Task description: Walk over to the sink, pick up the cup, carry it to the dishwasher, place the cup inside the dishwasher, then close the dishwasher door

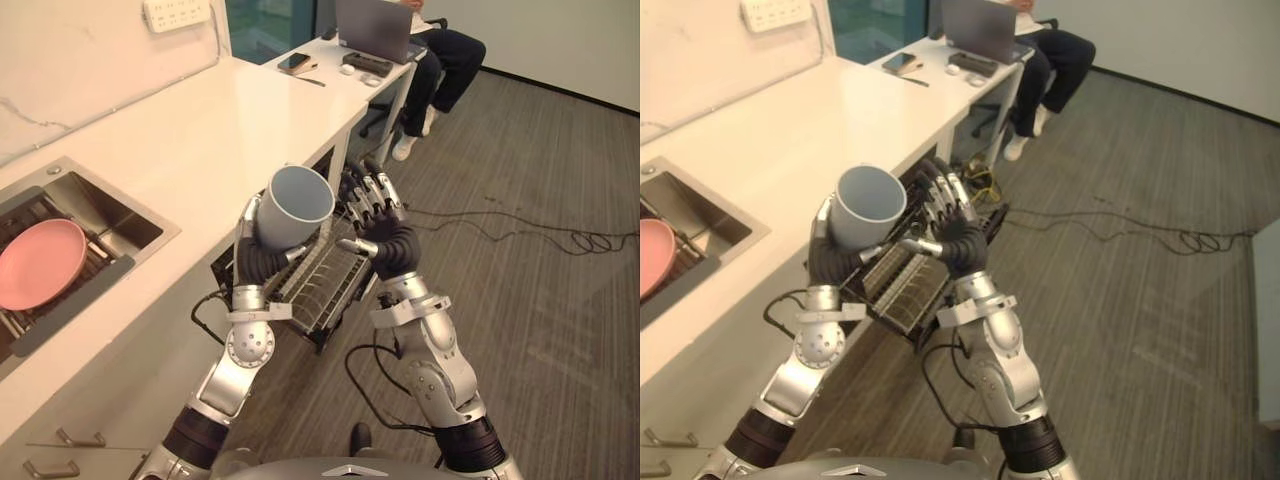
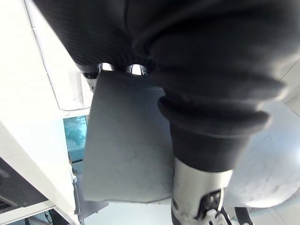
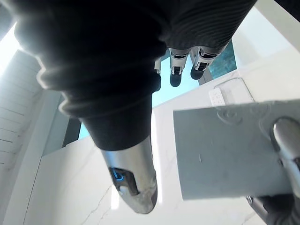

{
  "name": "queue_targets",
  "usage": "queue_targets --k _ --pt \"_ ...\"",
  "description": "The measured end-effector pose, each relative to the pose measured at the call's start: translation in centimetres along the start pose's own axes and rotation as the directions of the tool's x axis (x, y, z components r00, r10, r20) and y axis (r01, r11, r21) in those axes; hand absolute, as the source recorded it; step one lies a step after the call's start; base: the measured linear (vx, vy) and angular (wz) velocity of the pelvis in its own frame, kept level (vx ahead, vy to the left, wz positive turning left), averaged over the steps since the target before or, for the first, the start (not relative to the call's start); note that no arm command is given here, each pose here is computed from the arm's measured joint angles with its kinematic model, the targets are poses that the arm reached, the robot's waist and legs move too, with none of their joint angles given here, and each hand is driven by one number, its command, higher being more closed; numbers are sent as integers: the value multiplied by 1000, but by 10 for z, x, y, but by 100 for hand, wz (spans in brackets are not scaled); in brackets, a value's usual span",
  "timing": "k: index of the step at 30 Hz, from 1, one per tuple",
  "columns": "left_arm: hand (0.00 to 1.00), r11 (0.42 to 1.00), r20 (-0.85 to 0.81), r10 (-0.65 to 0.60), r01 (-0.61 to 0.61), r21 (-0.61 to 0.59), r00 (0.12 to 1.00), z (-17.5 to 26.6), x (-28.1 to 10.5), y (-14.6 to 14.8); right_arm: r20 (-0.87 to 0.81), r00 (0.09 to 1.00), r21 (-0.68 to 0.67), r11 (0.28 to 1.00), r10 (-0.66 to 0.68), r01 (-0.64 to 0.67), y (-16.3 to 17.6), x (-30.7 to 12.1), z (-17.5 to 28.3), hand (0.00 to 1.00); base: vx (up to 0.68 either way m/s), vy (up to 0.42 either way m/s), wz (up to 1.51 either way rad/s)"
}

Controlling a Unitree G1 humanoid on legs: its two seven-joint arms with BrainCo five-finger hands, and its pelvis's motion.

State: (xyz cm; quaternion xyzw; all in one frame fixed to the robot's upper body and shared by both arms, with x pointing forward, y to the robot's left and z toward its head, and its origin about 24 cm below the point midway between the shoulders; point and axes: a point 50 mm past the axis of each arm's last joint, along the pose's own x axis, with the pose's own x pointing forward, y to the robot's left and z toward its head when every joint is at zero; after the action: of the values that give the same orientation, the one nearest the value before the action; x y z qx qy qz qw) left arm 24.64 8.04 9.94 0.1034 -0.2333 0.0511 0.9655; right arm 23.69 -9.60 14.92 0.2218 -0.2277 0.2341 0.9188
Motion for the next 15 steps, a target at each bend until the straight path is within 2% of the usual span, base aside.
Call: queue_targets --k 4,15 --pt "100 999 -2 -43 43 8 999 -1 -4 -10 -51 999 20 1000 2 -1 4 0 -13 0 -54 -67 -1" --pt "100 999 -4 -45 45 -15 999 2 -8 -17 -124 992 -2 1000 -22 21 8 -1 -28 0 -36 -33 0"
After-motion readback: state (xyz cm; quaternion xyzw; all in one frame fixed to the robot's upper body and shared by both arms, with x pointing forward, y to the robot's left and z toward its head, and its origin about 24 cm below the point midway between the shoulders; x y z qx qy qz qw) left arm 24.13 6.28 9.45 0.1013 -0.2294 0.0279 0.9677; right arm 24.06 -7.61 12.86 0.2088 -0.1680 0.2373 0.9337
